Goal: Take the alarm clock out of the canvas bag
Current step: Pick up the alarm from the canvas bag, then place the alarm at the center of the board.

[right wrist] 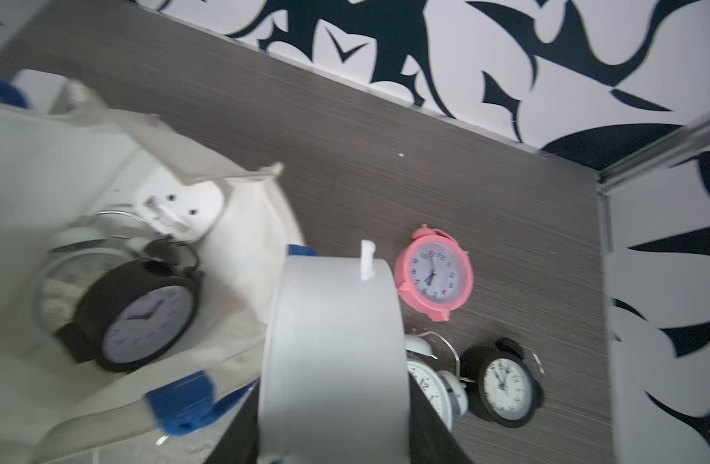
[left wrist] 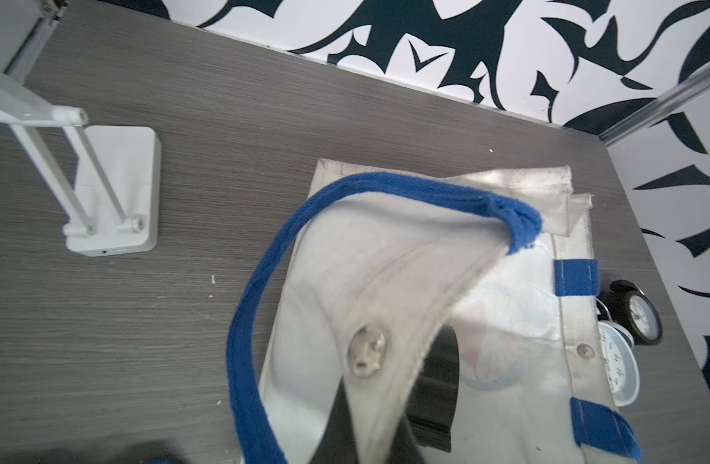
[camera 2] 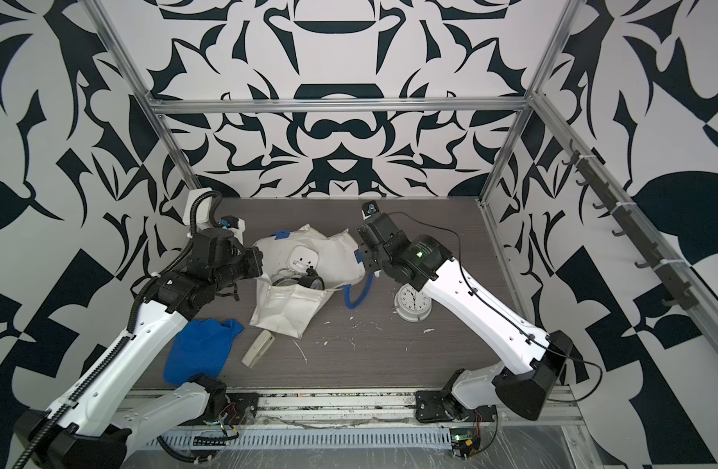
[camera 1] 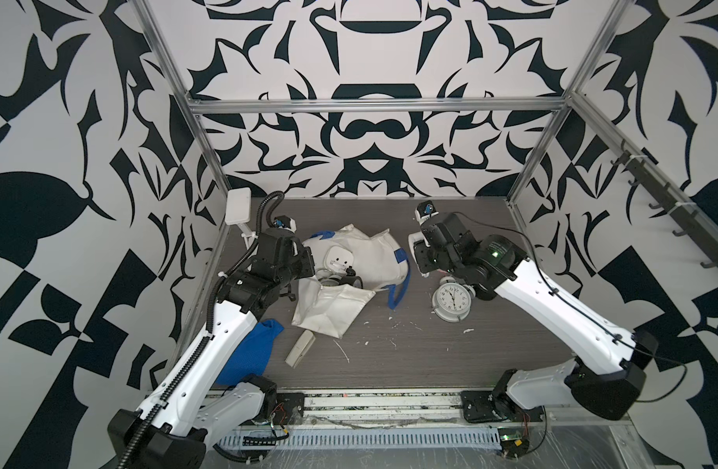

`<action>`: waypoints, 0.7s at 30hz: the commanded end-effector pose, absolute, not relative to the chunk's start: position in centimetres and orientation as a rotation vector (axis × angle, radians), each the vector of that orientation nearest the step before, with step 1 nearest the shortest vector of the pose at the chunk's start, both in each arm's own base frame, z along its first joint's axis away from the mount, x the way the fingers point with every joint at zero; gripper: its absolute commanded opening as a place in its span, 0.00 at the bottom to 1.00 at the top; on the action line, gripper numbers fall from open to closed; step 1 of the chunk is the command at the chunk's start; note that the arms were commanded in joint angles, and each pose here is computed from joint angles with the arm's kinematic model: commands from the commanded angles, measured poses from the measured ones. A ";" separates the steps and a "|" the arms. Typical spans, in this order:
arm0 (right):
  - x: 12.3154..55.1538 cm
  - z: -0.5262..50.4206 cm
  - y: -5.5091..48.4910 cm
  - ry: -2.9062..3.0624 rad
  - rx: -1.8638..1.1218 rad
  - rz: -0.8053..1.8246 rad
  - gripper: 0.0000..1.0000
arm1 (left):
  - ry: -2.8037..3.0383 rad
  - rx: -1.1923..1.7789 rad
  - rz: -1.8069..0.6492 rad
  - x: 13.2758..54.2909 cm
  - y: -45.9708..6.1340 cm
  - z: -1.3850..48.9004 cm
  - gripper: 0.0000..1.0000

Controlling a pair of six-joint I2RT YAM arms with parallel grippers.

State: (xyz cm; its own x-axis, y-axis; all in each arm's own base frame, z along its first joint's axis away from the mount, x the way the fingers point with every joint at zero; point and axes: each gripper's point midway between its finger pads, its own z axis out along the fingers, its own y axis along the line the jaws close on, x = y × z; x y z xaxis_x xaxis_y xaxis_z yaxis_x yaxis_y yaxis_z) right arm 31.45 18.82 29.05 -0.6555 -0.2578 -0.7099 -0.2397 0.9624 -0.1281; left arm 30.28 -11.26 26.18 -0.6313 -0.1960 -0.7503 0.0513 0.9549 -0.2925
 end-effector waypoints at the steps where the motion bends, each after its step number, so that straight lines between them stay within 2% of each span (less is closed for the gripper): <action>1: 34.0 30.0 16.1 2.274 -0.283 -0.194 0.35 | 2.084 -0.209 -0.291 30.8 -8.8 29.9 0.00; 12: 42.7 24.9 17.0 2.339 -0.303 -0.339 0.36 | 2.086 -0.195 -0.357 30.6 -9.6 30.1 0.00; 21: 47.8 19.6 19.9 2.412 -0.373 -0.423 0.36 | 2.076 -0.191 -0.388 30.0 -9.7 30.6 0.00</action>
State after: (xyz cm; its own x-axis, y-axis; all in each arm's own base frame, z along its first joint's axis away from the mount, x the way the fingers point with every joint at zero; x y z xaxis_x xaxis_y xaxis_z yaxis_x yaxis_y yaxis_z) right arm 46.68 20.16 17.40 -0.7718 -0.3665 -0.5196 -0.1901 0.9128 -0.3615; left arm 29.79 -9.83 26.73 -0.6086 -0.2375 -0.7571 -0.0076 0.9559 -0.2937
